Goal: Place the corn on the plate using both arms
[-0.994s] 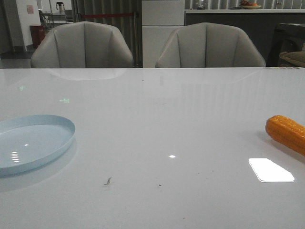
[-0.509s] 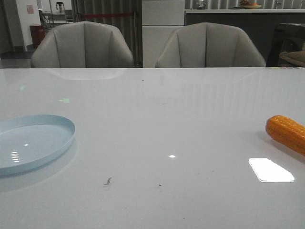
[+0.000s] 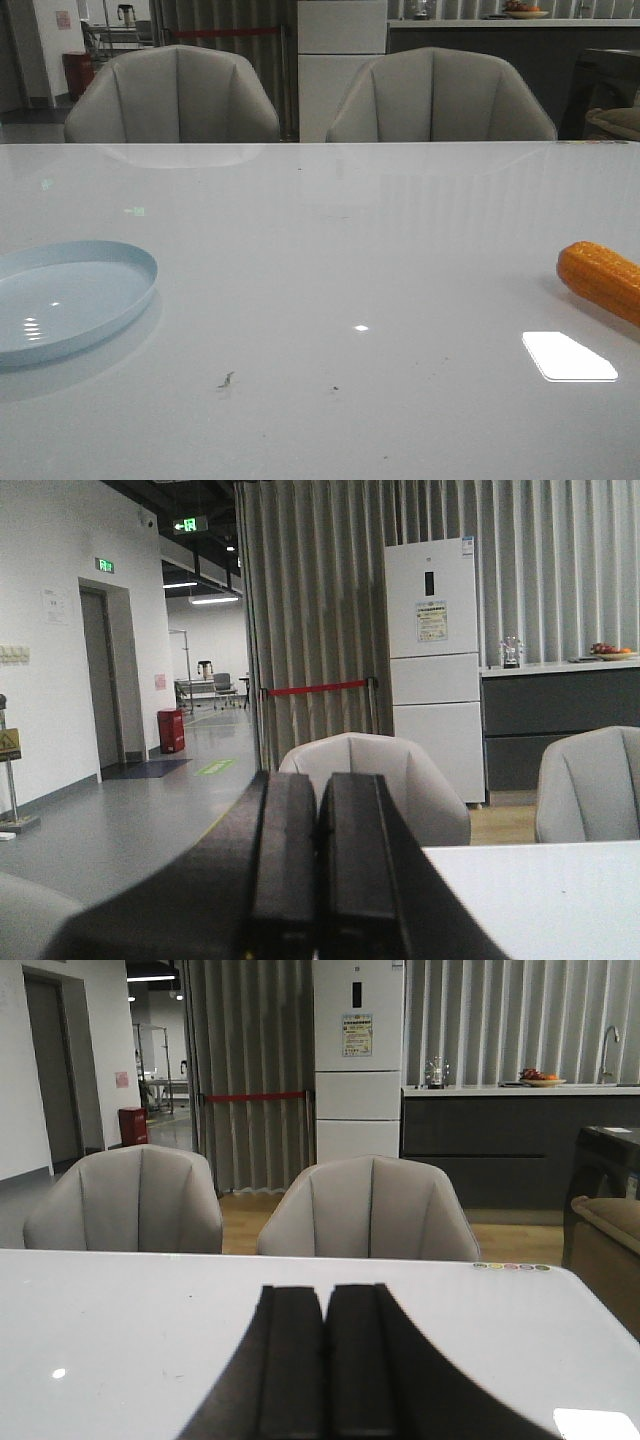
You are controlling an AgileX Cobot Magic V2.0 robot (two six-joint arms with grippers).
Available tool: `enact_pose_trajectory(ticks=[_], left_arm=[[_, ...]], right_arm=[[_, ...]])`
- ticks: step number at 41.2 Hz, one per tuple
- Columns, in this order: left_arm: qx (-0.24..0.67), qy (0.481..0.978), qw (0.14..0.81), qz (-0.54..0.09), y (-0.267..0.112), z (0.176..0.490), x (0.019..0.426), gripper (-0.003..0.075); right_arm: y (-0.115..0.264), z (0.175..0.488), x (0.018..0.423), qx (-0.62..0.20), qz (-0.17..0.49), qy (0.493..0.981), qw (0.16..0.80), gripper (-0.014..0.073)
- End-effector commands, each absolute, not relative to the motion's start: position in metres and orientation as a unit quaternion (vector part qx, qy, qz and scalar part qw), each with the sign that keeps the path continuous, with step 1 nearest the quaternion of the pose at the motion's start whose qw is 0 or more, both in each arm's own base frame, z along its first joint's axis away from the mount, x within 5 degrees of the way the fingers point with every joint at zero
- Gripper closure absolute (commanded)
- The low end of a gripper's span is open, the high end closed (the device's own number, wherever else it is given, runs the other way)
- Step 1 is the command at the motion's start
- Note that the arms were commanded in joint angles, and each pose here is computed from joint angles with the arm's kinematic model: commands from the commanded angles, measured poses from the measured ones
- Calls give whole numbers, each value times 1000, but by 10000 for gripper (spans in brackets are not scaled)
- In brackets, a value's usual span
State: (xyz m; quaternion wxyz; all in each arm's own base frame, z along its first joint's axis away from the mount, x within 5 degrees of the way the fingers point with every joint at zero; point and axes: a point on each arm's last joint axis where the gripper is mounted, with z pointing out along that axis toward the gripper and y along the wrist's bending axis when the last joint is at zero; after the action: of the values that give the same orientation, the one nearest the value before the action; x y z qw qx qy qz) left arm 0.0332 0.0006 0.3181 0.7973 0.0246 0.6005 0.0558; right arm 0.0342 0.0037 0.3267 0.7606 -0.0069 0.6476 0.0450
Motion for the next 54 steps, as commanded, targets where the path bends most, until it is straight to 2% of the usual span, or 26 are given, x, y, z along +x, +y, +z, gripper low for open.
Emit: enact_pose_trajectory(ticks=[1, 8, 12, 16, 20, 24, 27, 32, 41, 45, 50, 54], left_arm=[[18, 570, 820, 50, 1, 359, 35, 634], [23, 613, 789, 46, 1, 407, 59, 634], [24, 633, 772, 43, 1, 430, 76, 634], [20, 663, 748, 27, 1, 436, 95, 634], [7, 721, 693, -15, -2, 422, 121, 634], [0, 801, 596, -56, -6, 395, 148, 634], [-2, 837, 542, -68, -7, 379, 166, 634], [-3, 876, 477, -73, -8, 357, 188, 634], [20, 893, 446, -61, -7, 342, 207, 612], [19, 892, 447, -60, -7, 342, 208, 575], [20, 892, 447, -60, -7, 342, 208, 494], [23, 892, 448, -57, -7, 342, 208, 412]], right_arm=[[4, 368, 44, -5, 48, 635, 771, 566], [6, 413, 76, -6, 48, 648, 760, 566], [7, 423, 96, -6, 47, 662, 748, 566], [8, 420, 116, -5, 46, 683, 729, 566], [9, 408, 137, -6, 46, 719, 693, 566], [11, 391, 153, -9, 46, 770, 637, 566], [11, 380, 162, -10, 46, 798, 600, 566], [12, 367, 172, -12, 46, 829, 557, 566], [14, 350, 182, -14, 46, 868, 495, 550], [14, 344, 186, -15, 46, 879, 474, 440], [14, 340, 189, -15, 45, 886, 462, 182], [14, 340, 190, -15, 45, 885, 463, 39]])
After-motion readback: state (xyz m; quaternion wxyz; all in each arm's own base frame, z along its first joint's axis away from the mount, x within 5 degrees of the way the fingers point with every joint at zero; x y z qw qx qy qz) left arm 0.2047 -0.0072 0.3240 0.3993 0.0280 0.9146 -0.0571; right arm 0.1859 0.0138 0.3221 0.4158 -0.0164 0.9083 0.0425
